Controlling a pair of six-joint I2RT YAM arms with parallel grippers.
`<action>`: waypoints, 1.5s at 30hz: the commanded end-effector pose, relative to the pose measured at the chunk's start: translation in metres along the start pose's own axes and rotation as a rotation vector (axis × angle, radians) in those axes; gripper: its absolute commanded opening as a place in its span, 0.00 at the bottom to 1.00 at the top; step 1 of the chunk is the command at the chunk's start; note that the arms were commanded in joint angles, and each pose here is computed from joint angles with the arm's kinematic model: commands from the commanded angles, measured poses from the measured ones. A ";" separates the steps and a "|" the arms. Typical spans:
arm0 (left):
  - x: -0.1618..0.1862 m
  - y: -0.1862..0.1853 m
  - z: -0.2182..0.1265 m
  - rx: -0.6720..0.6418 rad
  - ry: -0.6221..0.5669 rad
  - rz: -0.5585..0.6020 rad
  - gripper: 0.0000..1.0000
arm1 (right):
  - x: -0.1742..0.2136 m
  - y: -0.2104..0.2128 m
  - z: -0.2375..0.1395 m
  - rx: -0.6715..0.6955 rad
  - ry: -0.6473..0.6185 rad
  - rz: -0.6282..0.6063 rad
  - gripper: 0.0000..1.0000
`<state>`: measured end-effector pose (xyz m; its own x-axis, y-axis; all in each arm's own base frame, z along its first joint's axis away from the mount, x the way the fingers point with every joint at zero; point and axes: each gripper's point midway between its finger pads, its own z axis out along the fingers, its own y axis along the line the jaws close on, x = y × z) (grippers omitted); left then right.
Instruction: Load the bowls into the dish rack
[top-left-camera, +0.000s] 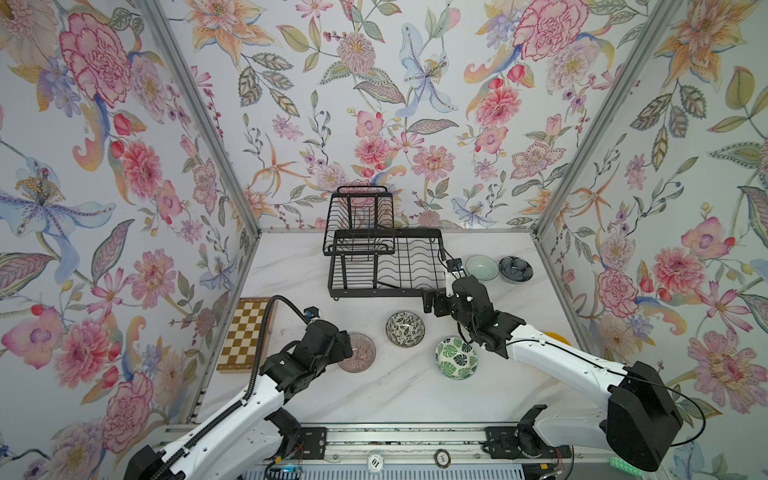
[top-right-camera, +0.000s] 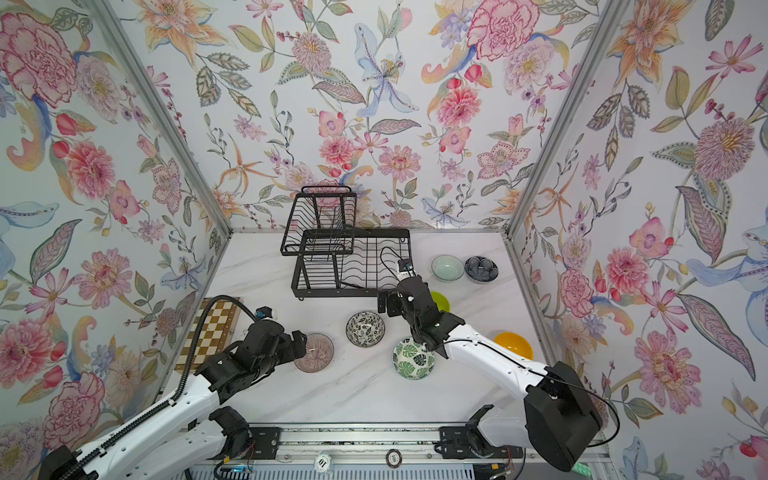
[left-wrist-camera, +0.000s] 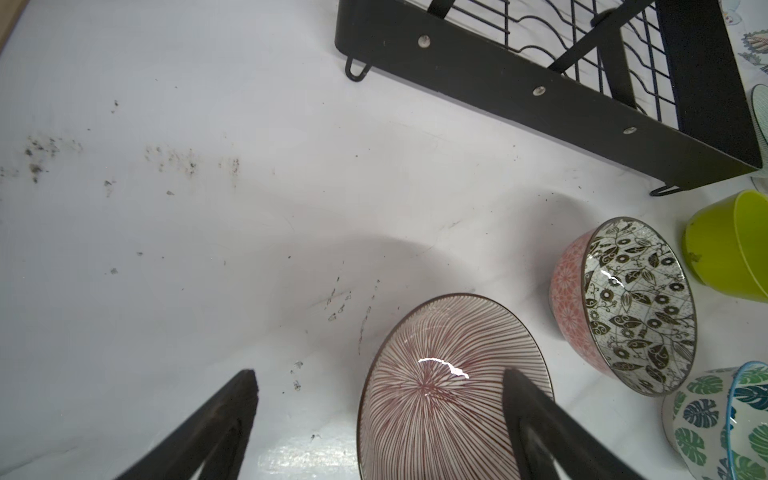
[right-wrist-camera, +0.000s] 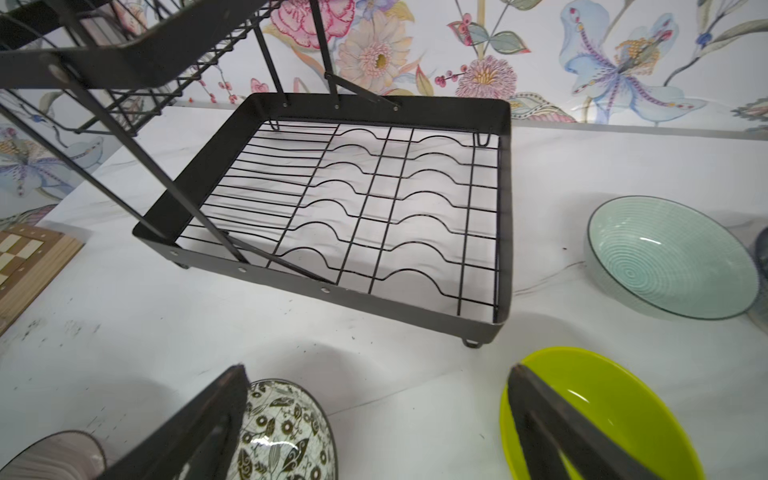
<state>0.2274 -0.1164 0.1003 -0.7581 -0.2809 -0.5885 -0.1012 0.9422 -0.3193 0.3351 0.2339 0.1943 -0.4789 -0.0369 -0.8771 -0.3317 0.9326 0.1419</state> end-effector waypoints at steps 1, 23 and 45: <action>0.010 -0.010 0.006 0.051 0.042 0.004 0.89 | 0.017 0.011 0.001 -0.005 0.056 -0.008 0.99; 0.041 -0.002 0.034 0.047 0.124 0.031 0.38 | 0.041 0.005 0.010 0.141 0.092 -0.015 0.98; -0.019 -0.020 0.015 0.022 -0.061 0.121 0.00 | 0.017 -0.037 -0.007 0.398 -0.015 0.094 0.98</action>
<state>0.2341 -0.1279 0.0694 -0.7999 -0.1732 -0.5745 -0.0264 0.9666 -0.2548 0.3328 0.2067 0.1623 -0.5082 0.0056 -0.8612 -0.0203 0.9996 0.0185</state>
